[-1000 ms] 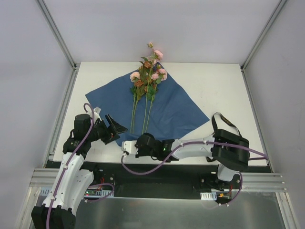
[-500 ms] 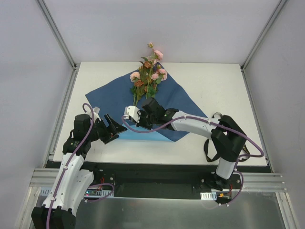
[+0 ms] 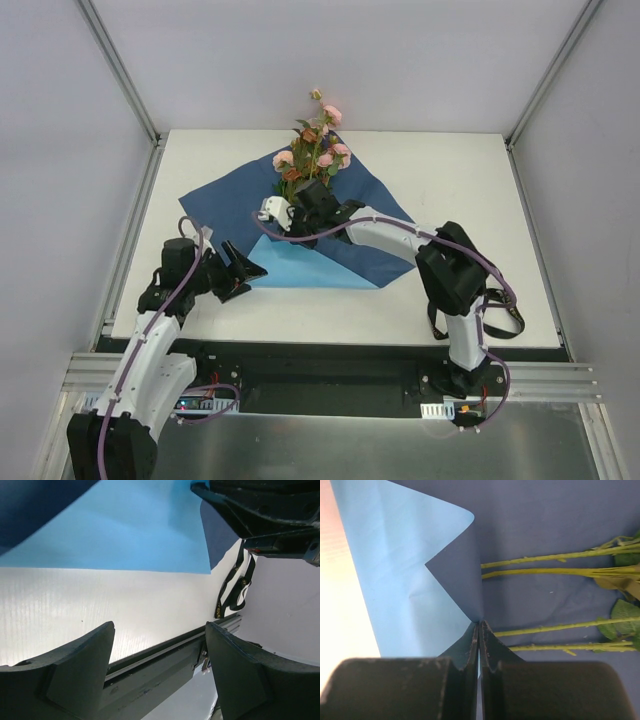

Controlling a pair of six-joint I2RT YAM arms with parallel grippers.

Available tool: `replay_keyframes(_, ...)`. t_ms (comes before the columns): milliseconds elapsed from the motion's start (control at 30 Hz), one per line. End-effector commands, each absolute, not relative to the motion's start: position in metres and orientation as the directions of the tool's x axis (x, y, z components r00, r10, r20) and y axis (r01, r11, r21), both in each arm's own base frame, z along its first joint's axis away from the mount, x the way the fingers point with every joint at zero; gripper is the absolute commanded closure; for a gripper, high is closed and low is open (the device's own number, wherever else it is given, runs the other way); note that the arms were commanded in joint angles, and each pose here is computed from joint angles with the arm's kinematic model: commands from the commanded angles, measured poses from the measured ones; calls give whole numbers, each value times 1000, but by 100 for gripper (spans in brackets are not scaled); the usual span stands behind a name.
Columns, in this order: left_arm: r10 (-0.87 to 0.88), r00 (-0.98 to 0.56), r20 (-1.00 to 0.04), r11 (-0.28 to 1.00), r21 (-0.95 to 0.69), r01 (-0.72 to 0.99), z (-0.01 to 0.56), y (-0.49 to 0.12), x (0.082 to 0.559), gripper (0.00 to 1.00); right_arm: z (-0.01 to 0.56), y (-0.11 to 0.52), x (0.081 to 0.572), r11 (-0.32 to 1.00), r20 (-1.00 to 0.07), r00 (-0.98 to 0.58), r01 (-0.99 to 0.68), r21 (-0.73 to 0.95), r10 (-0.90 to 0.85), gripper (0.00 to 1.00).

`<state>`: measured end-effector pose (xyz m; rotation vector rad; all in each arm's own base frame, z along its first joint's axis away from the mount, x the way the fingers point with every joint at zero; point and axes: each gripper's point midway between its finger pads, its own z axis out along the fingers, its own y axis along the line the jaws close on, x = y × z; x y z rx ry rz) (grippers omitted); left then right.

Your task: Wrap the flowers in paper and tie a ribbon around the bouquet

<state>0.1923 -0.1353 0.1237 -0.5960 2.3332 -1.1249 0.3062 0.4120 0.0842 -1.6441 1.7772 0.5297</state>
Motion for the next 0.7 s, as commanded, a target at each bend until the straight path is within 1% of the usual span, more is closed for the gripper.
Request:
replay_keyframes(0, -568, -781, -261, 567, -812, -140, 127, -135, 207, 27, 98, 418, 329, 134, -709, 30, -976, -174, -705, 100)
replay_keyframes(100, -564, -786, -252, 561, -816, -141, 128, -137, 215, 29, 91, 414, 343, 153, -686, 25, -968, -198, -728, 100)
replay_keyframes(333, -550, -805, -225, 543, -828, -139, 129, -143, 233, 32, 98, 411, 377, 185, -694, 17, -959, -216, -720, 100)
replay_keyframes(567, -549, -811, -200, 531, -833, -154, 127, -146, 254, 37, 90, 416, 381, 120, -681, 36, -976, -180, -732, 99)
replay_keyframes(667, -551, -809, -203, 531, -834, -153, 128, -147, 264, 42, 84, 416, 381, 109, -680, 34, -980, -167, -732, 99)
